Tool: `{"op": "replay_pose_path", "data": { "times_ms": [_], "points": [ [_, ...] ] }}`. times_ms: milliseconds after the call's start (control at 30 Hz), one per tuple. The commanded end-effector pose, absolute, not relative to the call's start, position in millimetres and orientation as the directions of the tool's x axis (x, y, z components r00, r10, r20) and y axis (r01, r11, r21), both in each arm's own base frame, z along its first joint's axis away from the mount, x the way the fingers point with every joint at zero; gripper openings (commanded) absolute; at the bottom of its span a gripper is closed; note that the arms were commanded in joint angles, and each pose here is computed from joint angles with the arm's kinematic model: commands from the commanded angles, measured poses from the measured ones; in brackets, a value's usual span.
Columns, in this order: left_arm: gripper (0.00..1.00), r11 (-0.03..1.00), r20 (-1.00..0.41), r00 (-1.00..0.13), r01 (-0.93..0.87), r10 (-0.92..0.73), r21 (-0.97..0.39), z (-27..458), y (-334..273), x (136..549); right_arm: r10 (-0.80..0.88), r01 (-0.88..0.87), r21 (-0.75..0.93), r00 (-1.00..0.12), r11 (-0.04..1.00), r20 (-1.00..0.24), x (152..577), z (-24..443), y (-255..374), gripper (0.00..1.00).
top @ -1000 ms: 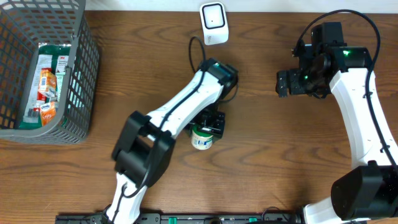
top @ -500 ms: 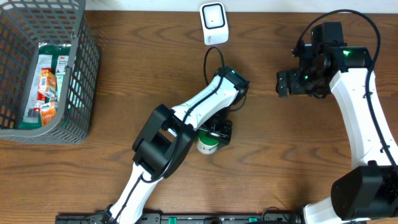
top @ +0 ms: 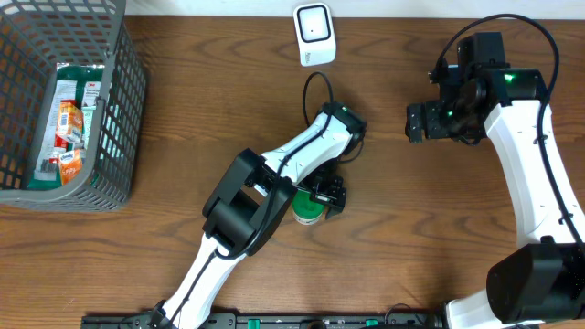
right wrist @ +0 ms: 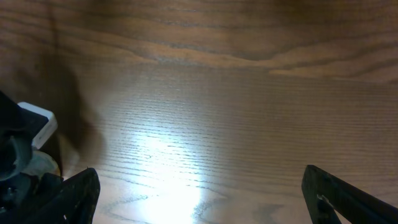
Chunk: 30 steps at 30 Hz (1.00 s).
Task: Scan the item barcode
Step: 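Release the bottle upright and lift the left gripper away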
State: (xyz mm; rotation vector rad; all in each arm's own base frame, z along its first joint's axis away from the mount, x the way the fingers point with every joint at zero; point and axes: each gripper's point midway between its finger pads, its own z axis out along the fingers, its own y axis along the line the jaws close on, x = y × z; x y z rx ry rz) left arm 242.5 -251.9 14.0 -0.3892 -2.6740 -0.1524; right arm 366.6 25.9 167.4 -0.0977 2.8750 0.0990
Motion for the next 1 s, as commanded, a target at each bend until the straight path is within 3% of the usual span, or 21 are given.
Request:
{"op": "replay_pose_path", "data": {
  "times_ms": [0,333,500,733,867,967],
  "points": [
    [0.93,0.961,0.325,-0.91,0.275,0.258,0.007,45,-264,265,-0.054,-0.07,0.048,-0.959,0.996,-0.279,371,172,18,0.99],
    [0.94,0.97,0.047,-0.97,0.242,0.24,0.037,138,-247,286,-0.054,-0.07,0.048,-0.959,0.996,-0.278,371,172,18,0.99],
    [0.95,0.99,-0.151,-0.979,0.128,0.136,0.061,197,-218,297,-0.054,-0.07,0.048,-0.959,0.996,-0.279,371,172,18,0.99],
    [0.95,0.994,-0.507,-0.857,-0.11,-0.094,0.001,293,-155,318,-0.054,-0.07,0.048,-0.959,0.996,-0.278,371,172,18,0.99],
    [0.95,0.972,-0.607,-0.768,-0.231,-0.205,-0.035,330,-106,321,-0.054,-0.07,0.048,-0.958,0.996,-0.282,372,173,18,0.99],
    [0.95,0.943,-0.633,-0.716,-0.324,-0.293,-0.069,345,-69,320,-0.037,-0.06,0.052,-0.93,0.997,-0.364,392,180,19,0.99]
  ]
}}
